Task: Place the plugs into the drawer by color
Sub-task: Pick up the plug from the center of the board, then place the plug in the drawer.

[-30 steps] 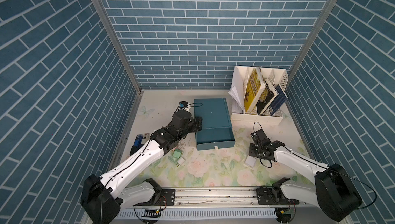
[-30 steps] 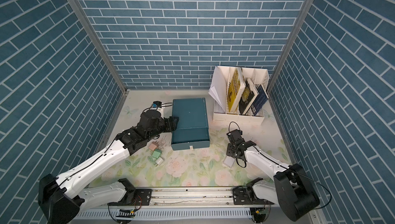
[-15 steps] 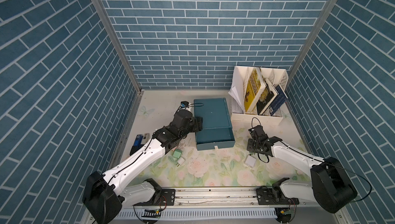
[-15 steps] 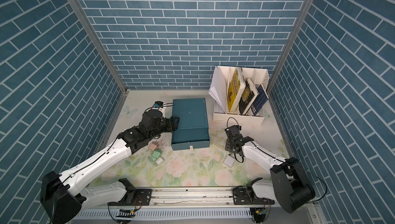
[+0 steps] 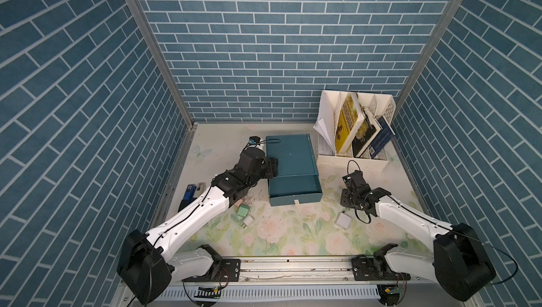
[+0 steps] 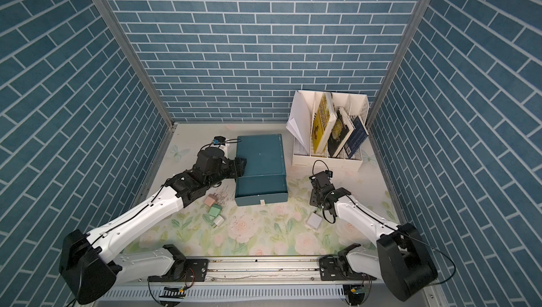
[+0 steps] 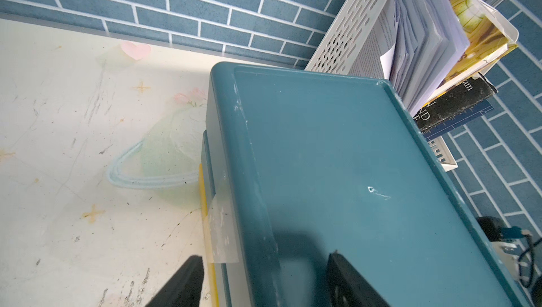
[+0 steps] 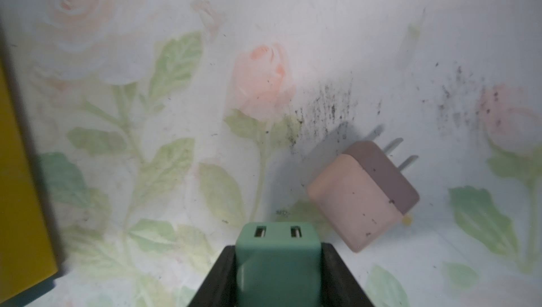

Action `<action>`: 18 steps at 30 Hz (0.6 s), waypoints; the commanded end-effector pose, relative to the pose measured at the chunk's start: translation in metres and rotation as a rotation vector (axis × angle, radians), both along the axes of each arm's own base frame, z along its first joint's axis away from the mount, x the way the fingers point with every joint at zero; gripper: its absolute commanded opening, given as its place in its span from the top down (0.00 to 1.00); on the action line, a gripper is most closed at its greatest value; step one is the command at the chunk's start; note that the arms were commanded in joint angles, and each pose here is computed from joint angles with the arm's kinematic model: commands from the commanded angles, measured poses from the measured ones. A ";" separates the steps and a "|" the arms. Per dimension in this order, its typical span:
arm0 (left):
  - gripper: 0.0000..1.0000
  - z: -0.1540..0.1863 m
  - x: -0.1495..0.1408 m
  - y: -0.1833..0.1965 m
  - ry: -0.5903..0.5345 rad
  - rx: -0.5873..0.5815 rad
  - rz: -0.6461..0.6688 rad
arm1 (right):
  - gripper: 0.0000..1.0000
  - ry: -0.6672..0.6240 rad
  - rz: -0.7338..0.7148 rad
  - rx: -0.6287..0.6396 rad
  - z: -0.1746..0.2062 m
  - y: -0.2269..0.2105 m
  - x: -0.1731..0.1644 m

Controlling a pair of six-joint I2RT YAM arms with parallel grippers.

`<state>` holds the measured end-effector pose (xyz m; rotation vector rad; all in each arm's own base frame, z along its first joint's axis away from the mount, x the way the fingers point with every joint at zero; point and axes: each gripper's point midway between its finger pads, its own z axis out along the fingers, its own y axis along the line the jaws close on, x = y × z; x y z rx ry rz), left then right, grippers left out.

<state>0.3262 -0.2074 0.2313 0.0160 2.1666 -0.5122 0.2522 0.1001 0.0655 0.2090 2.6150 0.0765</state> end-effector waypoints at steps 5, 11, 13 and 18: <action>0.29 0.017 0.006 0.001 -0.042 -0.008 0.003 | 0.95 -0.309 0.095 0.018 0.149 0.048 0.002; 0.30 0.020 0.009 -0.003 -0.047 -0.021 -0.011 | 0.99 -0.529 0.309 0.133 0.250 0.131 -0.027; 0.30 0.021 0.010 -0.006 -0.048 -0.030 -0.020 | 0.99 -0.536 0.377 0.112 0.256 0.159 -0.035; 0.30 0.024 0.013 -0.009 -0.051 -0.033 -0.025 | 1.00 -0.506 0.428 0.063 0.240 0.195 -0.039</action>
